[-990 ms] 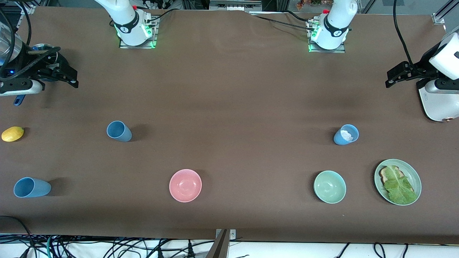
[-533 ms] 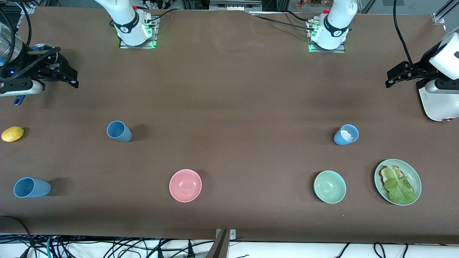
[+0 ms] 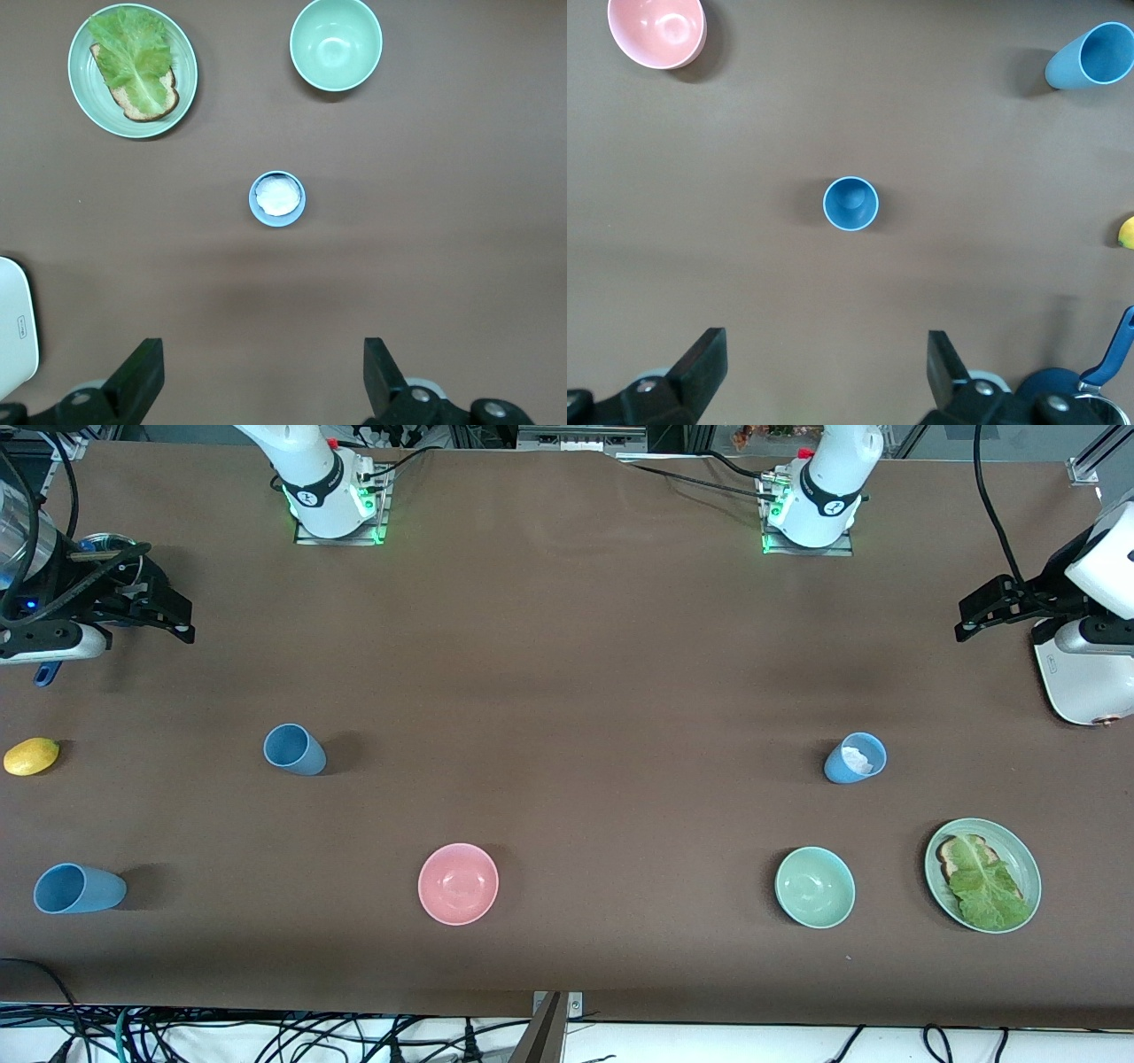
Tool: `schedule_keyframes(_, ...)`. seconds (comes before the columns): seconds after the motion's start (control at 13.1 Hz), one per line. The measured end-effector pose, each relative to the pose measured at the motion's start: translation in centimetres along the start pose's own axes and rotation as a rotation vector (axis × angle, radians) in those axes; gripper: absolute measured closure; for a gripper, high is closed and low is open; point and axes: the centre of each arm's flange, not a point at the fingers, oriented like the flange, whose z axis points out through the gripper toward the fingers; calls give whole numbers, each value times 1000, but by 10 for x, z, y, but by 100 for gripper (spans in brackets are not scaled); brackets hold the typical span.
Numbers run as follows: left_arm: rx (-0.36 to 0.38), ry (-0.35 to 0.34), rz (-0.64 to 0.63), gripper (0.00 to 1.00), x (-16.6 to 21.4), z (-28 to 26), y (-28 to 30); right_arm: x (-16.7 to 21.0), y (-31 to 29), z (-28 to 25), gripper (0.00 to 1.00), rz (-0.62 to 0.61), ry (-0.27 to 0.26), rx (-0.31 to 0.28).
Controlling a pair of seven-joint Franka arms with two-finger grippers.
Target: Stack blue cups with both arms
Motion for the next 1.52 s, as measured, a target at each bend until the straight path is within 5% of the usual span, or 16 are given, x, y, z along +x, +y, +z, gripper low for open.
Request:
schedule_keyframes(0.91,-5,21,-2,0,36,38,-3,0,0,1,0,0,-2,0)
schedule_keyframes(1.52,-9,87,-9,0,69,155,-5,0,0,1,0,0,-2,0)
